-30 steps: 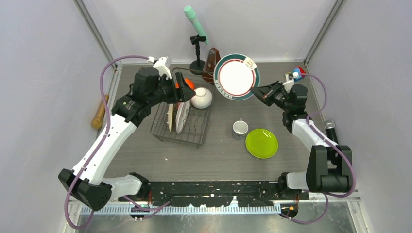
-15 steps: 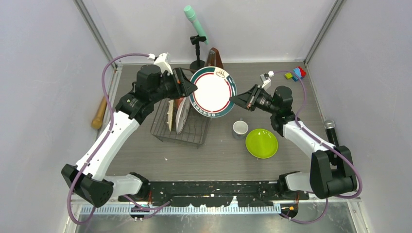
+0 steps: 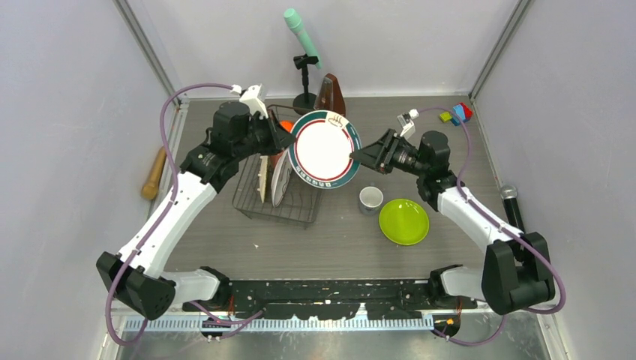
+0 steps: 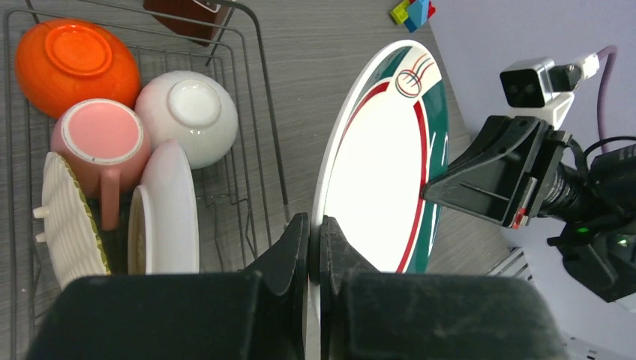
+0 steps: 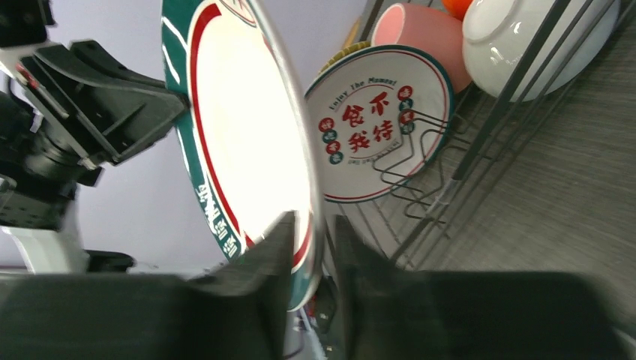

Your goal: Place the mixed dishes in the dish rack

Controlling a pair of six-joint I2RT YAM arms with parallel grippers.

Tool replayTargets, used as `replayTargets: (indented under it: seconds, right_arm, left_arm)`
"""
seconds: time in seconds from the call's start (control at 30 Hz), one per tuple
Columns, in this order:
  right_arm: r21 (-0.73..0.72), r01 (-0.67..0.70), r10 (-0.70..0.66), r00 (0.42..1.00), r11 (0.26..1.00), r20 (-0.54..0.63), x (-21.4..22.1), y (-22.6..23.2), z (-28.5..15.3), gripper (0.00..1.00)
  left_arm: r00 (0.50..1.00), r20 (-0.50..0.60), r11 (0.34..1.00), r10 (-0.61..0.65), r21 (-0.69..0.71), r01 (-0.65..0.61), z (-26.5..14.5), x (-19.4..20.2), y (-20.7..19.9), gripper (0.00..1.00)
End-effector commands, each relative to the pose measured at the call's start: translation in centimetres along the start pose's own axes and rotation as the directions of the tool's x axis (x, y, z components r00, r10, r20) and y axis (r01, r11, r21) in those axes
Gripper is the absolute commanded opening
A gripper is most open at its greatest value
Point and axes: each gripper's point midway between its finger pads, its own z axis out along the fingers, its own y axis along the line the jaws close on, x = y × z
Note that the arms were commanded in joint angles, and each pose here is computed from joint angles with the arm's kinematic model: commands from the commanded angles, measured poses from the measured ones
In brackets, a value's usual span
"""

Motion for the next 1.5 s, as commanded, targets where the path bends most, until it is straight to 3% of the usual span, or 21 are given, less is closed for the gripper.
replayTargets:
  seconds: [0.0, 0.03, 0.1, 0.17, 0.3, 0.47, 0.57, 0.77, 0.93, 1.07, 1.23, 1.3, 1.33, 1.37, 1.4, 1.47]
  right_arm:
    - [0.077, 0.123, -0.129, 0.989, 0.989, 0.073, -2.7, 2.9, -0.7, 0.82]
    - [0.177, 0.089, -0.106, 0.99, 0.98, 0.09, -2.9, 1.3, -1.1, 0.95]
    - [0.293, 0.064, -0.105, 0.987, 0.954, 0.125, -3.8, 0.7, -2.2, 0.99]
    - [0.384, 0.025, -0.095, 0.982, 0.923, 0.165, -4.9, 0.6, -3.3, 0.99]
    - [0.439, -0.216, 0.095, 0.955, 0.872, 0.281, -6.5, 2.3, -4.1, 1.0]
    - [0.423, -0.525, 0.336, 0.831, 0.739, 0.444, -7.5, 5.5, -4.8, 0.99]
    - [0.426, -0.621, 0.445, 0.777, 0.658, 0.445, -7.2, 6.4, -4.0, 0.96]
    - [0.342, -0.74, 0.618, 0.672, 0.58, 0.407, -6.7, 9.3, -1.8, 0.91]
    - [0.343, -0.77, 0.684, 0.637, 0.538, 0.355, -5.3, 10.3, -0.6, 0.9]
    - [0.339, -0.783, 0.707, 0.62, 0.522, 0.341, -5.0, 10.5, -0.1, 0.89]
    - [0.343, -0.792, 0.725, 0.605, 0.505, 0.33, -4.5, 10.0, 0.3, 0.7]
    - [0.342, -0.793, 0.726, 0.603, 0.503, 0.331, -4.4, 9.7, 0.3, 0.56]
    - [0.336, -0.792, 0.725, 0.605, 0.509, 0.328, -4.4, 9.7, 0.3, 0.41]
    - [0.336, -0.792, 0.726, 0.605, 0.509, 0.326, -4.3, 9.6, 0.4, 0.33]
    - [0.331, -0.792, 0.73, 0.605, 0.512, 0.318, -4.3, 9.5, 0.6, 0.14]
    - [0.322, -0.792, 0.737, 0.606, 0.519, 0.3, -4.2, 9.5, 1.0, 0.02]
  left_arm:
    - [0.99, 0.12, 0.997, 0.076, 0.019, -0.079, -0.8, -3.0, -0.9, 0.0]
    - [0.985, 0.139, 0.995, 0.098, 0.002, -0.099, -1.1, -3.5, -0.7, 0.0]
    - [0.973, 0.167, 0.987, 0.16, -0.029, -0.158, -1.6, -4.1, -0.3, 0.0]
    - [0.958, 0.187, 0.977, 0.215, -0.039, -0.212, -2.2, -4.8, -0.3, 0.0]
    - [0.921, 0.221, 0.945, 0.321, -0.012, -0.327, -3.1, -5.7, -1.8, 0.0]
    - [0.815, 0.259, 0.853, 0.518, -0.08, -0.516, -3.6, -6.3, -3.5, 0.0]
    - [0.75, 0.273, 0.794, 0.602, -0.106, -0.599, -3.7, -6.3, -5.1, 0.0]
    - [0.637, 0.318, 0.697, 0.702, -0.121, -0.707, -3.4, -5.5, -8.2, 0.0]
    - [0.55, 0.336, 0.615, 0.765, -0.125, -0.779, -2.6, -4.6, -9.9, 0.0]
    - [0.44, 0.362, 0.508, 0.822, -0.115, -0.854, -1.8, -3.3, -11.4, 0.0]
    - [0.333, 0.369, 0.405, 0.868, -0.134, -0.905, -1.0, -2.3, -11.8, 0.0]
    - [0.286, 0.373, 0.365, 0.883, -0.162, -0.917, -0.8, -2.1, -11.7, 0.0]
    - [0.271, 0.378, 0.356, 0.885, -0.175, -0.918, -0.9, -2.2, -11.7, 0.0]
    - [0.263, 0.38, 0.351, 0.887, -0.185, -0.918, -0.9, -2.3, -11.7, 0.0]
    - [0.263, 0.381, 0.355, 0.886, -0.194, -0.915, -1.0, -2.5, -11.6, 0.0]
    - [0.267, 0.384, 0.361, 0.884, -0.196, -0.912, -1.2, -2.6, -11.6, 0.02]
